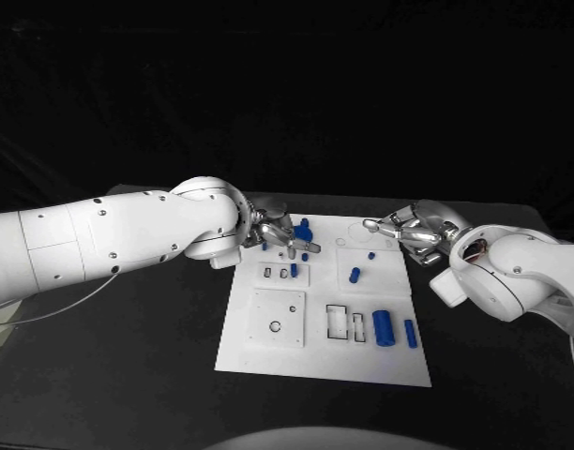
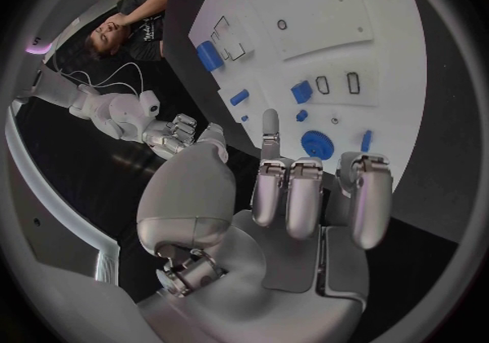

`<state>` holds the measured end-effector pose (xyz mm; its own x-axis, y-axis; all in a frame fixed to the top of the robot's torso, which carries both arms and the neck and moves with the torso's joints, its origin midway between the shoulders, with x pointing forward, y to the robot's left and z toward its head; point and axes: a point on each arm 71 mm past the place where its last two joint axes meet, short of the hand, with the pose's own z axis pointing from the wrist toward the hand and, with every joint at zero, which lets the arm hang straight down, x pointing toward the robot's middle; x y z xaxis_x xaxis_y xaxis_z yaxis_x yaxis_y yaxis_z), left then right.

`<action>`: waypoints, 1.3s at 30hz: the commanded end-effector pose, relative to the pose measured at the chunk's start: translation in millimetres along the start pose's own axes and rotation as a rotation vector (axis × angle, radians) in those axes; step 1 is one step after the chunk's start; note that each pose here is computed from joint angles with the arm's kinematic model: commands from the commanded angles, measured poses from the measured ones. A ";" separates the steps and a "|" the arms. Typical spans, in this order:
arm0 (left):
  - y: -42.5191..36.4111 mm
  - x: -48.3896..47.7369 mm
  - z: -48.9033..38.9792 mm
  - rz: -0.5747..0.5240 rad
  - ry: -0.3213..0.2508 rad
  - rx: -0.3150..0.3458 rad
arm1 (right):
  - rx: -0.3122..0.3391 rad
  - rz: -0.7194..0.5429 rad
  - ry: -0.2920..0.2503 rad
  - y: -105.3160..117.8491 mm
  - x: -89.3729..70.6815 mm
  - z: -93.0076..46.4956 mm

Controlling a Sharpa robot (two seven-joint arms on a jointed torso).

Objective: Assemble the parts on the task board

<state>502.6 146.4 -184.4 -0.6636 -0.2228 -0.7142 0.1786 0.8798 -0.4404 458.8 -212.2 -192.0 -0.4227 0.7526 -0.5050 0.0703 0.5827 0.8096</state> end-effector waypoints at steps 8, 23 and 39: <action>6.4 6.4 9.6 0.048 0.117 -0.249 | 0.017 -0.019 0.031 -3.5 4.1 1.1; 5.4 8.8 20.1 0.093 0.123 -0.359 | 0.022 -0.020 0.031 -5.2 4.7 1.8; -5.2 16.5 36.4 0.078 0.109 -0.373 | 0.029 -0.020 0.034 -6.9 6.6 3.1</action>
<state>517.0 122.8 -213.2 -0.7363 -0.1149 -0.6669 -0.0009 0.9857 -0.1688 458.8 -211.3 -201.0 -0.4419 0.7414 -0.5051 0.0936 0.5981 0.7960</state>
